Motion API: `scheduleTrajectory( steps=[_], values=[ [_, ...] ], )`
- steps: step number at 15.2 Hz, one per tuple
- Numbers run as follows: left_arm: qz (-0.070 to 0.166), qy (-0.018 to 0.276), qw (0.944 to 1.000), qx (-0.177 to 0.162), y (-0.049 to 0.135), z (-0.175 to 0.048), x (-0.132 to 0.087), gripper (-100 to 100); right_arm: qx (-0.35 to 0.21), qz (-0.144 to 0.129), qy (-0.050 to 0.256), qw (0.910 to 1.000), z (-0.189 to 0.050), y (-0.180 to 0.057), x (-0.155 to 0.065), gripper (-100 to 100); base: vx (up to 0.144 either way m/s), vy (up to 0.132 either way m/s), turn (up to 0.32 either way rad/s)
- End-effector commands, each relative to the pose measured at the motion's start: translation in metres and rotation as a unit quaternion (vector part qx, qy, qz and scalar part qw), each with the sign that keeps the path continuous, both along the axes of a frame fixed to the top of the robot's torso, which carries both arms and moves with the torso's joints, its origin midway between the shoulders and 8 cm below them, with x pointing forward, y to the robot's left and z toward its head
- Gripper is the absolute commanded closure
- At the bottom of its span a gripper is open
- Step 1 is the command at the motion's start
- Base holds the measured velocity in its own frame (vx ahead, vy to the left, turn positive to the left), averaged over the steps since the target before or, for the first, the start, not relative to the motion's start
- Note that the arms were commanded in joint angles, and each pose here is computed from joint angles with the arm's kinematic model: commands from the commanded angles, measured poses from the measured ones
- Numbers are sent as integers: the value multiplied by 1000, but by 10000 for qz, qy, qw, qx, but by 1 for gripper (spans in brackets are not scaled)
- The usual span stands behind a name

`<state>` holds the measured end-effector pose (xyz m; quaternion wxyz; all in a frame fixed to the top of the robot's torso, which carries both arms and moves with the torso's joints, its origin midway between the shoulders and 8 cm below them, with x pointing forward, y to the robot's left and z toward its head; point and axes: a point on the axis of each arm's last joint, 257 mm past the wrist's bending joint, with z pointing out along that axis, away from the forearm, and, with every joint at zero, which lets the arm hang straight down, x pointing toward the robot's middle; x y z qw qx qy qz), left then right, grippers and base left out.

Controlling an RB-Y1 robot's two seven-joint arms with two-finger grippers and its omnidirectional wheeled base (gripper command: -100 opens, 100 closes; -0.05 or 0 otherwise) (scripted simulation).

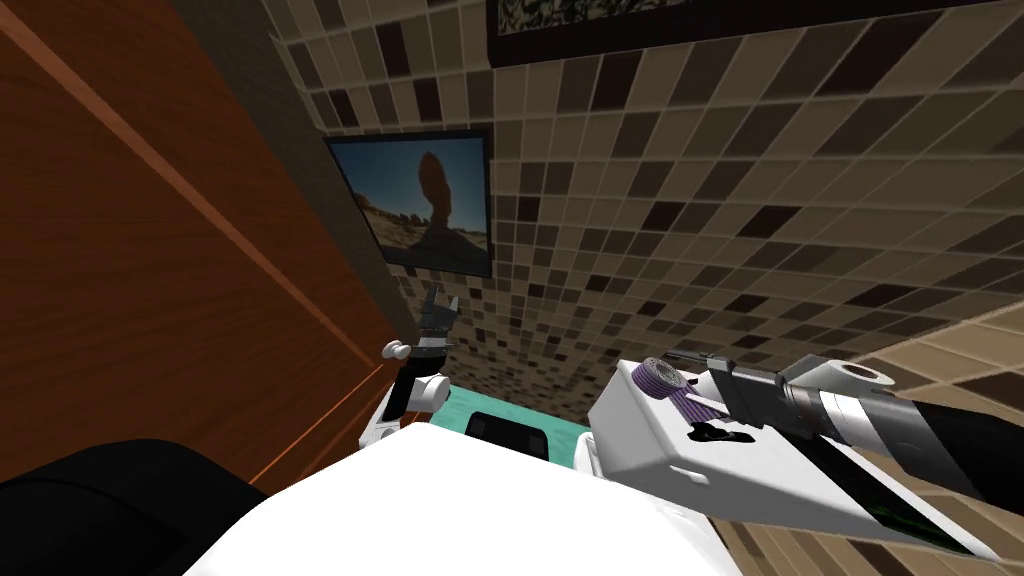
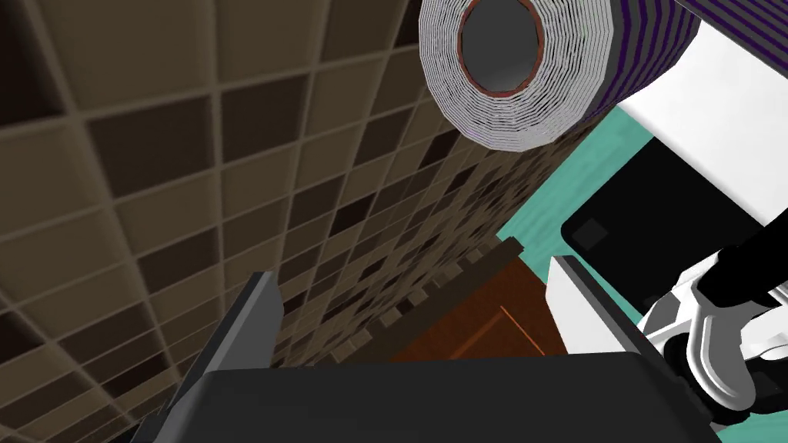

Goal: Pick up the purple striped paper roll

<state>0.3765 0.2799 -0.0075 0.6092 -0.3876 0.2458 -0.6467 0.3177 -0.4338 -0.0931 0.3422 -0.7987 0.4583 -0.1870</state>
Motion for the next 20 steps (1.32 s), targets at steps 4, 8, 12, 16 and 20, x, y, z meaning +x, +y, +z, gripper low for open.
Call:
scheduleTrajectory(
  steps=[4, 8, 12, 16, 20],
  values=[
    [0, 0, 10000, 0, 0, 0, 0, 0, -974, 111, 524, 9938, -10, -39, -18, -100, 39, -1, 167],
    [0, 0, 10000, 0, 0, 0, 0, 0, -1550, 161, 1046, 9822, -23, -68, -39, -100, 44, 18, 152],
    [0, 0, 10000, 0, 0, 0, 0, 0, -1992, 202, 1652, 9657, -37, -94, -67, -100, 34, 35, 145],
    [0, 0, 10000, 0, 0, 0, 0, 0, -2241, 267, 2244, 9480, -49, -112, -96, -100, 46, 45, 123],
    [0, 0, 10000, -1, 0, 0, 0, 0, -2310, 318, 2582, 9375, -54, -118, -114, -100, 47, 43, 97]
  ],
)
